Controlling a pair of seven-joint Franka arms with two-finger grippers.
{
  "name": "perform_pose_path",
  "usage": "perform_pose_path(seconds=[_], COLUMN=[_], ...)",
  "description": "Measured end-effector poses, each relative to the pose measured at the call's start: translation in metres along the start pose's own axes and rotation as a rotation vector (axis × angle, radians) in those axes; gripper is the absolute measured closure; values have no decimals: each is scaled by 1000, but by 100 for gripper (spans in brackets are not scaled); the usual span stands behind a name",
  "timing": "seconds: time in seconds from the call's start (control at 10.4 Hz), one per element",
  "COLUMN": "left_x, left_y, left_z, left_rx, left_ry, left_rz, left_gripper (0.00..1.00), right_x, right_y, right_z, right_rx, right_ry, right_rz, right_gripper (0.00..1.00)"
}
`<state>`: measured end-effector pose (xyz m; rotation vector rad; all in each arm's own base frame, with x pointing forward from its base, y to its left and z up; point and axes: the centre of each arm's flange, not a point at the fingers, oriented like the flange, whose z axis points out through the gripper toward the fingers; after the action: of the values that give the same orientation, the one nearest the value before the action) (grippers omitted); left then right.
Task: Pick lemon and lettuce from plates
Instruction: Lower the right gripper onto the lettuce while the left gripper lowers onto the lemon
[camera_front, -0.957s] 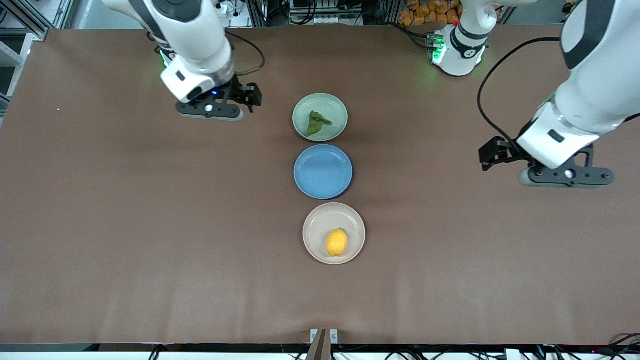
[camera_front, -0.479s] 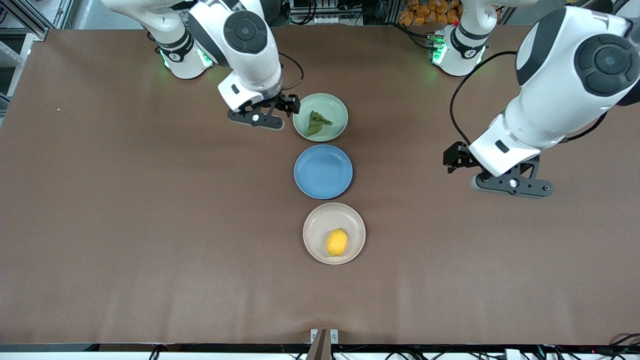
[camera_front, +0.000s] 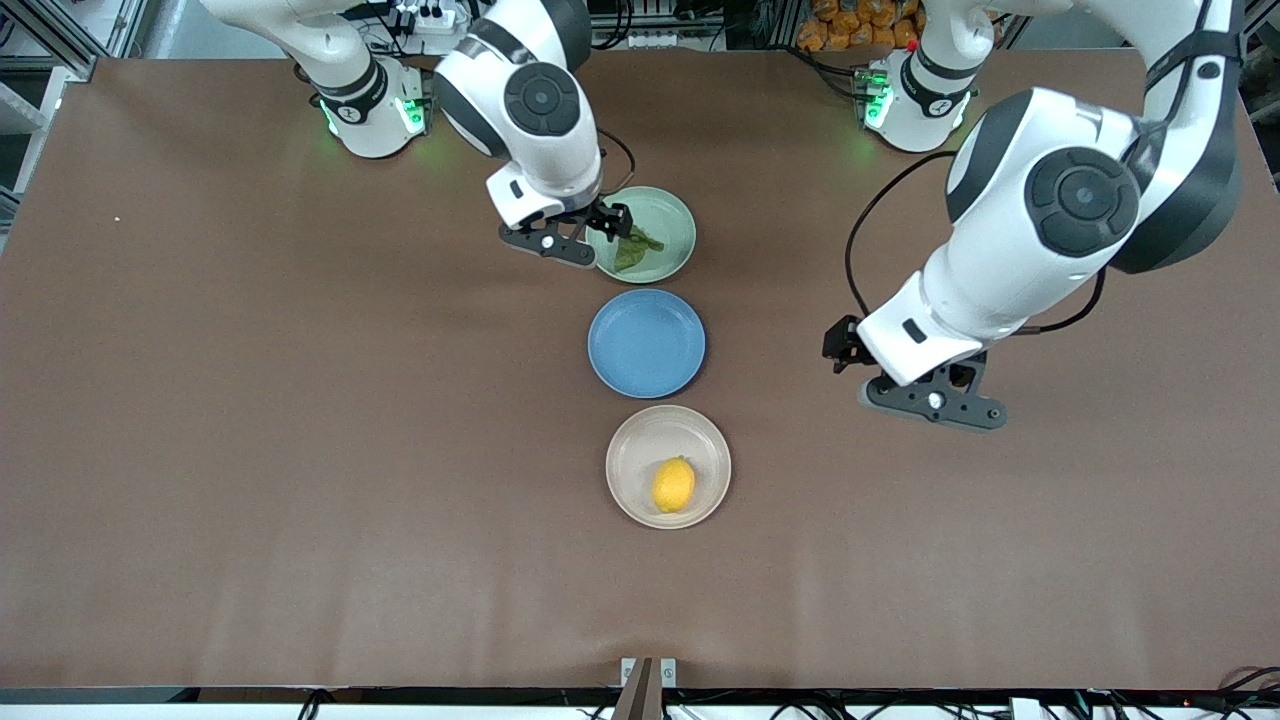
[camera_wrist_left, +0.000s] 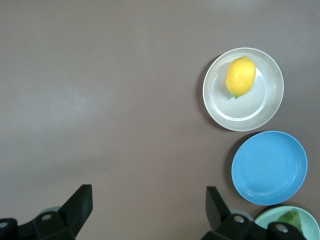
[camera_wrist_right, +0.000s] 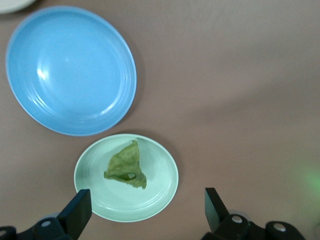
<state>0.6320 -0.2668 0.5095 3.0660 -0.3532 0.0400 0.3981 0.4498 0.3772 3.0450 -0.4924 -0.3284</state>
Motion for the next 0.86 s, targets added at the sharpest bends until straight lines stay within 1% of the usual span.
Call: perform_pose_path(seconds=[0.19,0.38,0.67,0.86], left_x=[9,17,32,36], left_y=[9,20,48,77], left_z=[18,38,73,104], left_rx=[-11,-23,-54,-75], left_ry=[21,41,113,143], left_rz=[11,25,57,91], left_gripper=[0,0,0,0], right_x=[-12,-17,-34,-48], right_y=[-18,-28,-39,-48], right_z=[32,64,103,117], right_rx=[9,-14,-55,-49], right_ry=[-24,-37,-61,-60], right_rz=[18,39,74,91], right_gripper=[0,0,0,0])
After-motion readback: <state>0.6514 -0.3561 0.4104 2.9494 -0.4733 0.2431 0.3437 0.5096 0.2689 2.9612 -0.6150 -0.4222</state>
